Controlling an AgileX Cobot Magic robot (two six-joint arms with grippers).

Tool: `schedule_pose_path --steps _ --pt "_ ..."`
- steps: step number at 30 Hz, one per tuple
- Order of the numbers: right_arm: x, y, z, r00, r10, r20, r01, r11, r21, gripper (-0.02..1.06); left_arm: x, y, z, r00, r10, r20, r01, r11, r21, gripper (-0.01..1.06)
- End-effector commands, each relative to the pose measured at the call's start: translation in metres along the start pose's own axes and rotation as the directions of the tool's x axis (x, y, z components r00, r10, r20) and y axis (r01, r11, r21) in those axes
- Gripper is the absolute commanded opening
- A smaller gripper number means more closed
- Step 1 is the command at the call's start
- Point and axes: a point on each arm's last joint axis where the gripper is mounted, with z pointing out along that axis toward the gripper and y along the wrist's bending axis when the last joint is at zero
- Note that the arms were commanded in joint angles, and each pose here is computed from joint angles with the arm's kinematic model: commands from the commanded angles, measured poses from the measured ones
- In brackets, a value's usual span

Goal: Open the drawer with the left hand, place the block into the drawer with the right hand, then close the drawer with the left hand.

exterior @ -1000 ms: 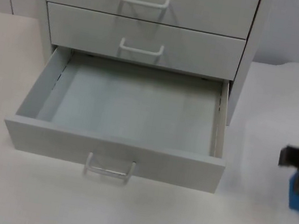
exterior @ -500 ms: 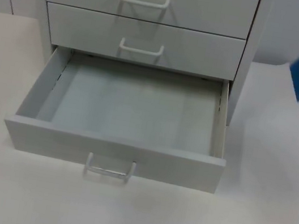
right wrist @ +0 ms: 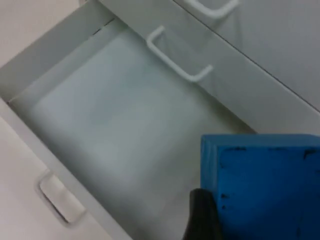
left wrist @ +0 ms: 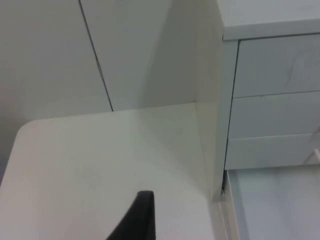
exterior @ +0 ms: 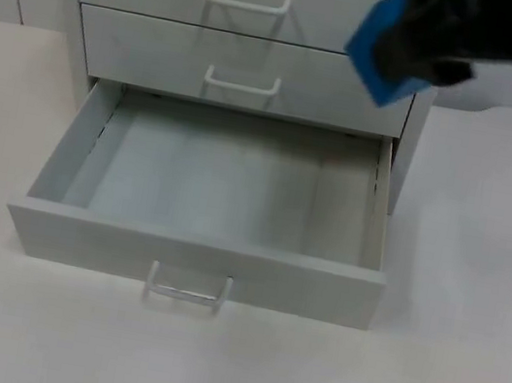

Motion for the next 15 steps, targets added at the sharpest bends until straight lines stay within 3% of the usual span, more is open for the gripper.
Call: schedule_pose_path --steps 1,15 --pt "-0.005 0.005 0.019 1.000 0.002 -0.024 -0.002 1.000 -0.015 0.00 -0.002 0.001 -0.002 1.000 -0.004 0.014 0.004 1.000 -0.003 1.05" --pt "-0.017 0.042 0.096 0.988 -0.122 -0.096 0.110 0.986 -0.126 0.00 -0.001 0.001 -0.002 1.000 -0.016 0.009 0.016 1.000 -0.004 1.05"
